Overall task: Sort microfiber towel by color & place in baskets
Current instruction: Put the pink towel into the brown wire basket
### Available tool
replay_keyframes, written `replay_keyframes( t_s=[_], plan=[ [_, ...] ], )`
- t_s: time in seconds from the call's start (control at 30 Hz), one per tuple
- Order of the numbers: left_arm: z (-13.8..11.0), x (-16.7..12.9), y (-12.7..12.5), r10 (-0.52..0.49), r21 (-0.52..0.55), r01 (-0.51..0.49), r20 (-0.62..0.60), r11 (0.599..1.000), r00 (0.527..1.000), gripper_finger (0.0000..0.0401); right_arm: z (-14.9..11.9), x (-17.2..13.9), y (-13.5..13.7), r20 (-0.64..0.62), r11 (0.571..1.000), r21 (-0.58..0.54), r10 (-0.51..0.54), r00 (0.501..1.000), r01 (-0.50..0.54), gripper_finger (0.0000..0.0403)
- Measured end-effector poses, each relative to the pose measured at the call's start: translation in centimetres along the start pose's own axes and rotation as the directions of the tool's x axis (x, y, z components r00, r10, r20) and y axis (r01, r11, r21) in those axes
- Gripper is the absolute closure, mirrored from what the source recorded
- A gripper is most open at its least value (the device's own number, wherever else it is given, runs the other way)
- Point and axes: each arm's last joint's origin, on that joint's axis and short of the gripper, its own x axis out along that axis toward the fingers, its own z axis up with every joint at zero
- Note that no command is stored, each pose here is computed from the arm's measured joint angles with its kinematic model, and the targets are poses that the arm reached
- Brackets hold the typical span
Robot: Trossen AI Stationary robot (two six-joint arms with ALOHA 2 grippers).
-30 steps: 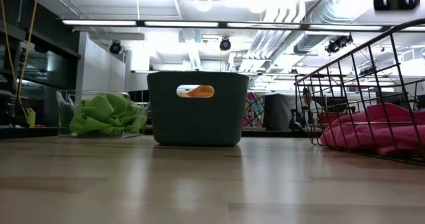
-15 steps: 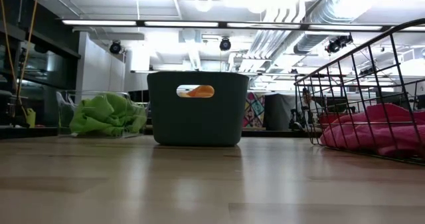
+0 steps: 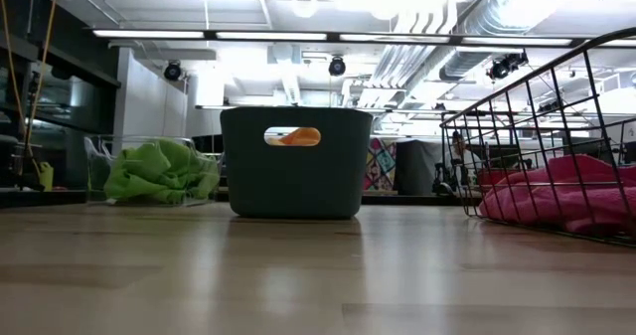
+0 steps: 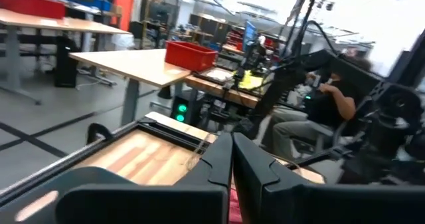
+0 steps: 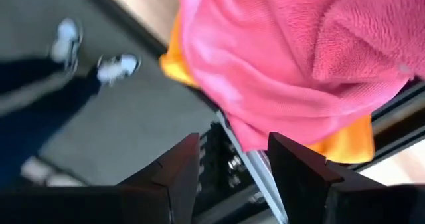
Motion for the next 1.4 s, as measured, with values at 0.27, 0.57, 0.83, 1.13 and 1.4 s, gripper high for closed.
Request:
replay_keyframes(
  t_s=[0.27,0.57,0.83,1.13,1.4],
  plan=[
    [0.0,0.0,-0.1,-0.040,-0.040,0.040,-0.009,0.998,0.999,0.0401,-0.3,3.4,0.8,0.066,0.969,0.230,-0.105,0.992,0.087,0.0228],
    [0.0,0.0,-0.2,-0.079,-0.089,0.078,-0.019,0.993,0.997,0.0401,-0.3,9.0,-0.5,-0.043,0.919,0.378,-0.102,0.994,0.110,0.0228],
    [-0.1,0.0,-0.2,-0.085,-0.105,0.082,-0.020,0.991,0.996,0.0401,0.3,11.0,-1.6,-0.028,0.882,0.454,-0.126,0.992,0.125,0.0228],
    [0.0,0.0,-0.2,-0.081,-0.104,0.079,-0.019,0.991,0.997,0.0401,0.9,13.0,-2.2,-0.046,0.894,0.439,-0.075,0.996,0.088,0.0265],
    [0.0,0.0,-0.2,-0.074,-0.102,0.072,-0.017,0.992,0.997,0.0401,0.0,9.3,-1.0,-0.081,0.945,0.326,0.001,0.997,0.026,0.0391]
  ],
)
